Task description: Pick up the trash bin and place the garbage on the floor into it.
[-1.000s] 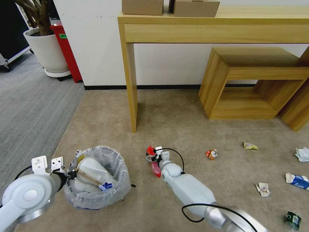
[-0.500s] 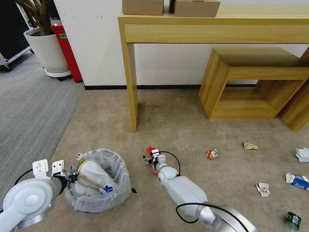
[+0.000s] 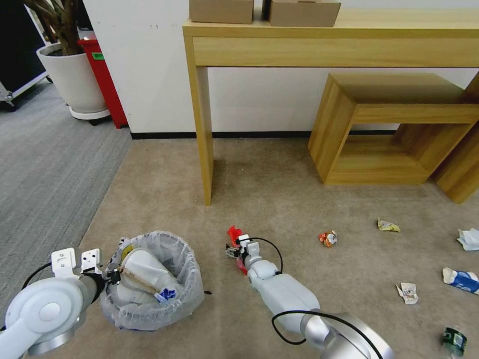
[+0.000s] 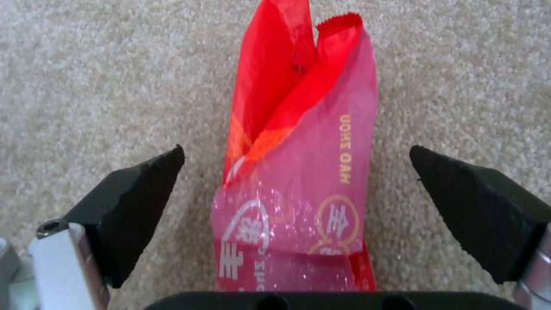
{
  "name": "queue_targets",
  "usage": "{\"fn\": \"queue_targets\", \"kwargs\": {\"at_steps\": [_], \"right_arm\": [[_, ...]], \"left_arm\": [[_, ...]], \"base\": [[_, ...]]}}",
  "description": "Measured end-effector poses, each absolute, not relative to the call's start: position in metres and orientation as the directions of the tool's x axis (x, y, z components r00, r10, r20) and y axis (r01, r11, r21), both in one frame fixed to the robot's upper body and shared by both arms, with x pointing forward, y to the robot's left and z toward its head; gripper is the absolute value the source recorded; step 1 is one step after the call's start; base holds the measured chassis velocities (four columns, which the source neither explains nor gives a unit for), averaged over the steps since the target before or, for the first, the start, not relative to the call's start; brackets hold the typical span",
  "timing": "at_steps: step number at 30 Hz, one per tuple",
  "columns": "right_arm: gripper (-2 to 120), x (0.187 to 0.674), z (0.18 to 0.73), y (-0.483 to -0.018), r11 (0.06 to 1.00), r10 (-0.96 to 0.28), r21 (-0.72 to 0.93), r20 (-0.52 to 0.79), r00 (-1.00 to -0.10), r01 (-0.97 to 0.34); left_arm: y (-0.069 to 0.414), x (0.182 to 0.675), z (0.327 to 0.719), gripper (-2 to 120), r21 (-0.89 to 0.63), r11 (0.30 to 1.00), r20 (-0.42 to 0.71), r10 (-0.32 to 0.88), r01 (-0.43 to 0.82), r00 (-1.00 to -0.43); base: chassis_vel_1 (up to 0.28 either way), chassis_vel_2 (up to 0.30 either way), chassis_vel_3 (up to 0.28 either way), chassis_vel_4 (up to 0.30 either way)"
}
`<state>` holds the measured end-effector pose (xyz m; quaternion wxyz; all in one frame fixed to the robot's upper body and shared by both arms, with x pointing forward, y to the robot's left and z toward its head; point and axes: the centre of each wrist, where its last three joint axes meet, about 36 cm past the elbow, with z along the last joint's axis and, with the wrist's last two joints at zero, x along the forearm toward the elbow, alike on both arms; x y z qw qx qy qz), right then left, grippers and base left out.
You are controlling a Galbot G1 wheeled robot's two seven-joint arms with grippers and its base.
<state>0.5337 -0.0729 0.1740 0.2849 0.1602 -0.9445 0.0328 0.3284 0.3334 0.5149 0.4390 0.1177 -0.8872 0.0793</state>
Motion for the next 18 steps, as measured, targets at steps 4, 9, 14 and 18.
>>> {"fn": "queue_targets", "kwargs": {"at_steps": [4, 9, 14, 18], "right_arm": [[100, 0.5325, 0.1720, -0.0744, 0.945, -0.285, 0.024, 0.549, -0.786, -0.326], [100, 0.5310, 0.1698, -0.0756, 0.942, -0.291, 0.026, 0.555, -0.779, -0.334], [80, 0.5284, 0.1667, -0.0768, 0.937, -0.305, 0.031, 0.560, -0.770, -0.349], [65, 0.5264, 0.1658, -0.0761, 0.933, -0.314, 0.034, 0.558, -0.768, -0.357]], "left_arm": [[0.3332, 0.3281, 0.5145, 0, -0.034, 0.960, 0.797, -0.141, -0.277, -0.587], [0.3321, 0.3274, 0.5141, 0, -0.034, 0.961, 0.797, -0.139, -0.275, -0.588], [0.3308, 0.3247, 0.5110, 0, -0.032, 0.961, 0.798, -0.142, -0.276, -0.586], [0.3302, 0.3234, 0.5097, 0, -0.031, 0.960, 0.797, -0.143, -0.277, -0.586]], "base": [[0.000, 0.000, 0.000, 0.000], [0.000, 0.000, 0.000, 0.000], [0.000, 0.000, 0.000, 0.000], [0.000, 0.000, 0.000, 0.000]]}}
